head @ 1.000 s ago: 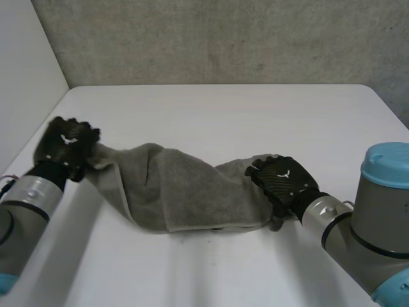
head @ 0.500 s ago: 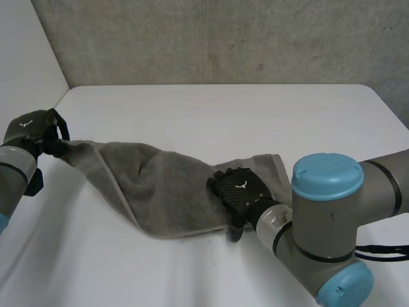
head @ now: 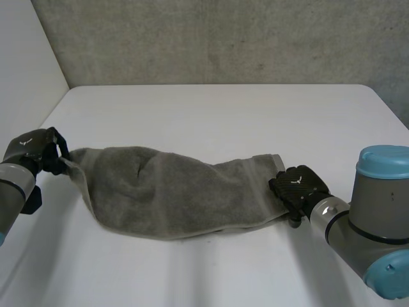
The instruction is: Fold the towel.
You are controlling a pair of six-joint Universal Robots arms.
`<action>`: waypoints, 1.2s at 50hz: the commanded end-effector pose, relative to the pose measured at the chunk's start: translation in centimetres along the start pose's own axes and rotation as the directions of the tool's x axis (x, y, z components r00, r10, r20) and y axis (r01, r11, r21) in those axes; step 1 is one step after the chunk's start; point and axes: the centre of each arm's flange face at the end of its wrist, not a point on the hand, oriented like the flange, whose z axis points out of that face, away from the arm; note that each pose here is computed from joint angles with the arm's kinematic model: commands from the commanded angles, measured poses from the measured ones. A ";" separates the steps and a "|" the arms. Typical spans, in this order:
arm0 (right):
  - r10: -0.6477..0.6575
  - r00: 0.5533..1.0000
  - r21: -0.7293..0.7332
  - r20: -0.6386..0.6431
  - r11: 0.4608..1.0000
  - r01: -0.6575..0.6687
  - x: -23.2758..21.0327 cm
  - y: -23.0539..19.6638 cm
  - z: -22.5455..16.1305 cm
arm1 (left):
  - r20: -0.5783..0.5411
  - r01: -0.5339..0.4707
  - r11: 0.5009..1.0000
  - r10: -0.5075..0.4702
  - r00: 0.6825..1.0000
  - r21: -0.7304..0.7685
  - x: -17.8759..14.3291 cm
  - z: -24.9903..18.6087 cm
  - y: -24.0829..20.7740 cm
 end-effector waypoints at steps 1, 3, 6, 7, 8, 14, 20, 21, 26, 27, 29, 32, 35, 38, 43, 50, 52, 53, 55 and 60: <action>0.011 1.000 0.052 -0.005 0.999 -0.011 0.3 0.2 1.3 | -0.004 -0.002 1.000 0.002 1.000 0.004 0.2 -0.3 -0.1; 0.010 1.000 0.059 -0.009 0.998 -0.009 0.3 0.2 1.5 | -0.004 -0.002 1.000 0.002 1.000 0.004 0.2 -0.3 -0.1; 0.010 1.000 0.068 -0.011 0.998 -0.009 0.3 0.1 1.6 | -0.004 -0.002 1.000 0.002 1.000 0.004 0.2 -0.3 -0.1; 0.009 1.000 0.069 -0.012 0.998 -0.009 0.4 0.1 1.6 | -0.004 -0.002 1.000 0.002 1.000 0.004 0.2 -0.3 -0.1; 0.009 1.000 0.069 -0.012 0.998 -0.009 0.4 0.1 1.6 | -0.004 -0.002 1.000 0.002 1.000 0.002 0.2 -0.3 -0.1; 0.009 1.000 0.083 -0.018 0.997 -0.007 0.5 -0.1 1.7 | -0.007 -0.003 1.000 0.003 1.000 -0.007 0.3 -0.5 0.2; 0.011 0.999 0.114 -0.050 0.994 -0.005 1.6 -1.1 1.7 | -0.021 -0.006 1.000 0.006 1.000 0.005 0.7 -0.9 -0.5; 0.020 0.997 0.130 -0.070 0.991 -0.010 2.3 -1.8 1.5 | -0.035 -0.009 1.000 0.009 0.999 0.019 1.0 -1.3 -1.0; 0.024 0.992 0.224 -0.125 0.975 0.004 4.9 -6.8 -2.1 | -0.077 -0.004 0.995 0.011 0.997 0.097 1.7 -3.2 -4.4; 0.024 0.992 0.224 -0.125 0.975 0.004 5.0 -6.8 -2.1 | -0.087 -0.001 0.993 0.012 0.996 0.122 1.9 -4.0 -5.6; 0.023 0.994 0.223 -0.110 0.975 0.002 6.6 -10.3 -5.5 | -0.092 0.004 0.989 0.010 0.996 0.150 2.0 -4.9 -6.9; 0.038 0.997 0.167 -0.067 0.986 -0.026 8.3 -12.6 -8.1 | -0.099 0.033 0.979 -0.013 0.995 0.201 2.3 -6.7 -9.5; 0.044 0.997 0.153 -0.064 0.988 -0.034 9.3 -13.8 -9.4 | -0.116 0.081 0.973 -0.057 0.992 0.217 2.6 -8.2 -11.5; 0.023 0.998 0.140 -0.061 0.990 -0.014 10.5 -15.9 -11.5 | -0.122 0.119 0.973 -0.096 0.988 0.197 2.6 -8.9 -12.5; -0.064 0.996 0.105 -0.065 0.992 0.070 11.7 -16.9 -10.4 | -0.111 0.133 0.982 -0.119 0.987 0.137 2.4 -8.3 -11.8; -0.070 0.997 -0.026 0.014 0.997 0.071 11.2 -13.6 -5.6 | -0.069 0.146 0.984 -0.153 0.986 -0.103 2.0 -3.7 -5.8; -0.065 0.997 -0.060 0.041 0.996 0.068 10.8 -12.6 -4.2 | -0.069 0.145 0.971 -0.160 0.985 -0.189 2.2 -1.8 -3.2; -0.063 0.996 -0.086 0.062 0.994 0.068 10.5 -11.7 -3.0 | -0.069 0.145 0.971 -0.160 0.985 -0.189 2.2 -1.8 -3.2; -0.061 0.995 -0.107 0.073 0.992 0.069 10.4 -10.9 -1.8 | -0.073 0.141 0.966 -0.160 0.984 -0.218 2.4 -0.8 -2.3; -0.069 0.996 -0.114 0.050 0.991 0.075 10.9 -10.0 1.6 | -0.113 0.122 0.972 -0.147 0.983 -0.203 3.8 3.4 -1.9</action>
